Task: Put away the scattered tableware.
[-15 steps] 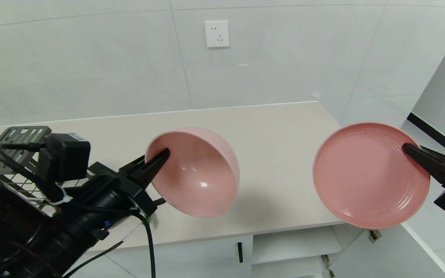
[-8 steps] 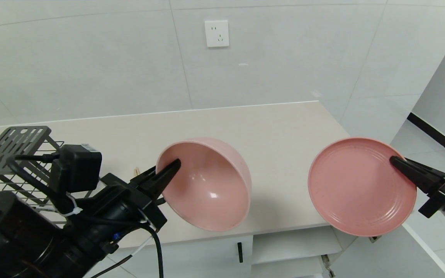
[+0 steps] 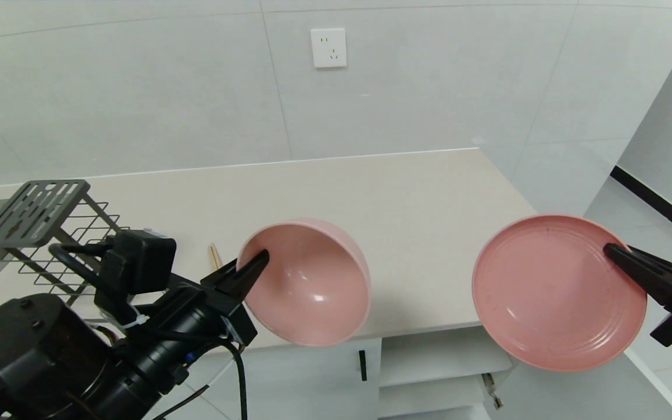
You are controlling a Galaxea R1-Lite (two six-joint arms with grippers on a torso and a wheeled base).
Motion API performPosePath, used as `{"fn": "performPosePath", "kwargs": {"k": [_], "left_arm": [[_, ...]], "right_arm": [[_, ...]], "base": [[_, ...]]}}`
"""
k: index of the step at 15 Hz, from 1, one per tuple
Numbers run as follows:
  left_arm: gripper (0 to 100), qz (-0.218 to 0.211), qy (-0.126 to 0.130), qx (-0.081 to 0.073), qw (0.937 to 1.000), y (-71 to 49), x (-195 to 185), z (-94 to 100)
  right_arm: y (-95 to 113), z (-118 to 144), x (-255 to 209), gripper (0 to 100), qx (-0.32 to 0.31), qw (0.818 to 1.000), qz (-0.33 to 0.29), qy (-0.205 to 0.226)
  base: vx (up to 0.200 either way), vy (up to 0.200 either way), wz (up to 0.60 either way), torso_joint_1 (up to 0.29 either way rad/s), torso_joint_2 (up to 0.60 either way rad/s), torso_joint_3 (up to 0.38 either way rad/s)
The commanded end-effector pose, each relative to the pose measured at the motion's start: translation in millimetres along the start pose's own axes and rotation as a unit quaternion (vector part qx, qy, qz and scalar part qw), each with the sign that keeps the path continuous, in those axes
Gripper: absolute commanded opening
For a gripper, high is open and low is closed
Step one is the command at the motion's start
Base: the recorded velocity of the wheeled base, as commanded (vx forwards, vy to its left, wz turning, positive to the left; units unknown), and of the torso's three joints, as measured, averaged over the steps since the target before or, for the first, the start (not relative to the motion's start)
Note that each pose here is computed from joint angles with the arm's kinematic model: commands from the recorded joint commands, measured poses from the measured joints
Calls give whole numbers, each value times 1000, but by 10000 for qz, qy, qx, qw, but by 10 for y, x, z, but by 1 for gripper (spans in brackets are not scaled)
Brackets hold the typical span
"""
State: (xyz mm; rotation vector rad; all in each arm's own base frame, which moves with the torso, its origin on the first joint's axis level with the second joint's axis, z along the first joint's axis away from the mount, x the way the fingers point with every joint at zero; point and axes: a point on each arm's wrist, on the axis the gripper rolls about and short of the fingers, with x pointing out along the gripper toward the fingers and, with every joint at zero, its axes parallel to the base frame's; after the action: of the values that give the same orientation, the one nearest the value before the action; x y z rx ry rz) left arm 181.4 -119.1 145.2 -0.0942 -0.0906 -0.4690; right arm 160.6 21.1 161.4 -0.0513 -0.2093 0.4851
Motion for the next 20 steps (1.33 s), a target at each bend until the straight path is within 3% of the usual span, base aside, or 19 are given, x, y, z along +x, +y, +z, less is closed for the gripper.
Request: {"fn": "performPosePath", "kwargs": {"k": [1,4,7,16,20], "left_arm": [[0,4,50,11,10000,13,-93,-5],[0,4,57,43,10000,25,-196,7],[0,3,271,261,9993,43,-323,-60],[0,-3,332,284,9990,50,-377,-77],[0,-3,339,285,9990,55,-416,-76]], "right_arm": [[8,8,-17,0,-9,10000,4,-18],[8,8,-17,0,-9,10000,4,-18],[7,5,-16,0,-14,10000,4,-11],[32,-39,-76,0,7,9999,-1,109],[35,-19,-83,0,-15,10000,-2,60]], "base": [[-200,0,0,-12,-7,12],[-200,0,0,-1,2,2],[-67,0,0,1,1,-1],[0,0,0,-37,78,37],[0,0,-600,-168,342,171]]}}
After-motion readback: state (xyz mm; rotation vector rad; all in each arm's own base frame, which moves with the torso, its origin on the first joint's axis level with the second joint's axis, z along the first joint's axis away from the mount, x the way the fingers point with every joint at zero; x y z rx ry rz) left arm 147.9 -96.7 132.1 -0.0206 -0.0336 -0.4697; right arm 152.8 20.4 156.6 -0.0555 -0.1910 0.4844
